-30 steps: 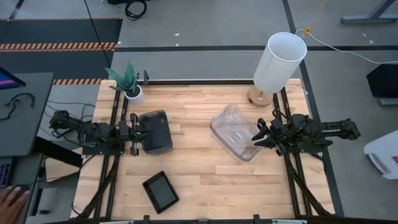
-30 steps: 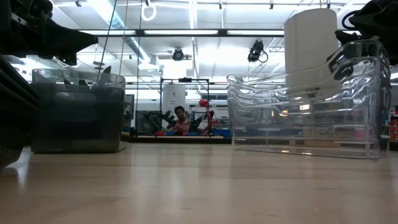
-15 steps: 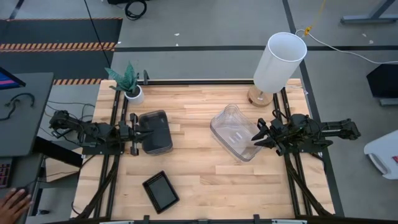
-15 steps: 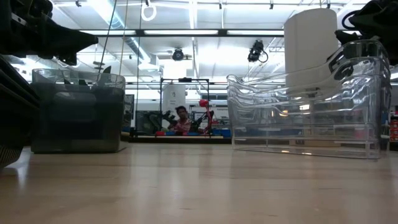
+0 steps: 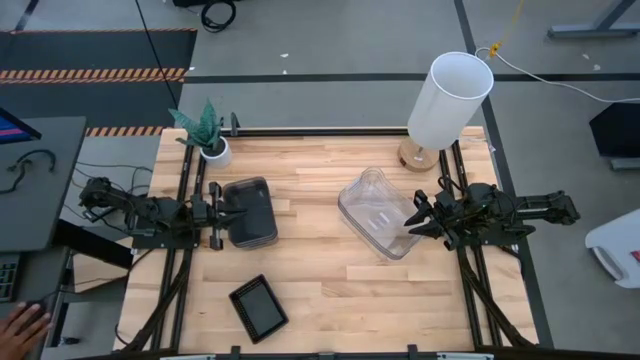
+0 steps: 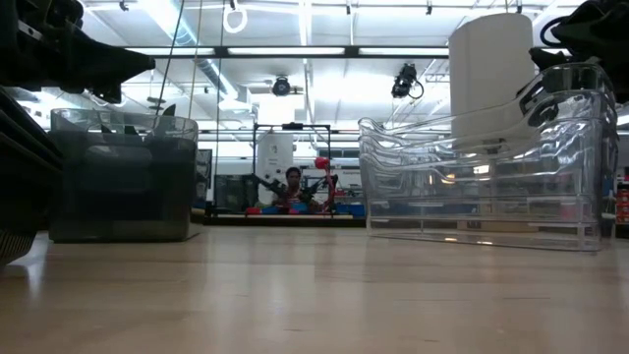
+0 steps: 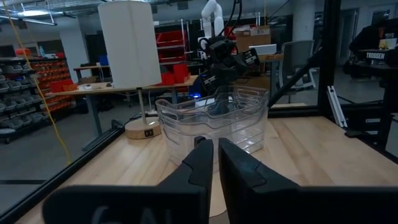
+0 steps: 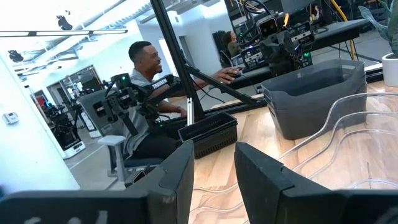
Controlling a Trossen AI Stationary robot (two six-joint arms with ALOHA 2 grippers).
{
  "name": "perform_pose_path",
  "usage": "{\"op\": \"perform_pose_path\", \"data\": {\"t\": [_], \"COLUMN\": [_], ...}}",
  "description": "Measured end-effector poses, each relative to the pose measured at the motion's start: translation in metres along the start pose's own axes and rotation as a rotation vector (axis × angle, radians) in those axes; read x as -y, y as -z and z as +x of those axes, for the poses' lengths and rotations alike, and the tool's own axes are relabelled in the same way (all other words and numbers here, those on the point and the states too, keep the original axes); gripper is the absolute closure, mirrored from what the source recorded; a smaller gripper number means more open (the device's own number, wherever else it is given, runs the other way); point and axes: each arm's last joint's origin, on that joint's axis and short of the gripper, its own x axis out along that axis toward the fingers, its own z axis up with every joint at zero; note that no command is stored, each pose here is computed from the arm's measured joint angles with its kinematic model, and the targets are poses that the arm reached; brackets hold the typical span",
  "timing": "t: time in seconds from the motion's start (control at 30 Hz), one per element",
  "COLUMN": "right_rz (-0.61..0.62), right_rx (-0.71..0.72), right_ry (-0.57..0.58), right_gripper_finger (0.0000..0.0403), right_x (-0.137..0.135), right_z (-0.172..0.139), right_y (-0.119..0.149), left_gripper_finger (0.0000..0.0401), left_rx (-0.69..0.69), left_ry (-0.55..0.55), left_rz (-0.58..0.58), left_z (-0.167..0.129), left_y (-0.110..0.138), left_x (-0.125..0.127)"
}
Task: Stack baskets by color
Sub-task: Return to Home Position
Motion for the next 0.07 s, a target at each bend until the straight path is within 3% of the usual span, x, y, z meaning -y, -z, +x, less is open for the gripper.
{"op": "perform_pose_path", "data": {"t": [0.07], "right_rz": [0.000], "right_rx": [0.000], "right_ry": [0.000], "right_gripper_finger": [0.0281], "right_x": [0.0000], "right_z": [0.0000], "right_y": [0.0000], "left_gripper_finger": [0.0367], "left_rx": [0.000], "left_ry": [0.000], "left_rz": [0.000], "left_z": [0.0000], "left_y": [0.0000], "left_x": [0.0000]}}
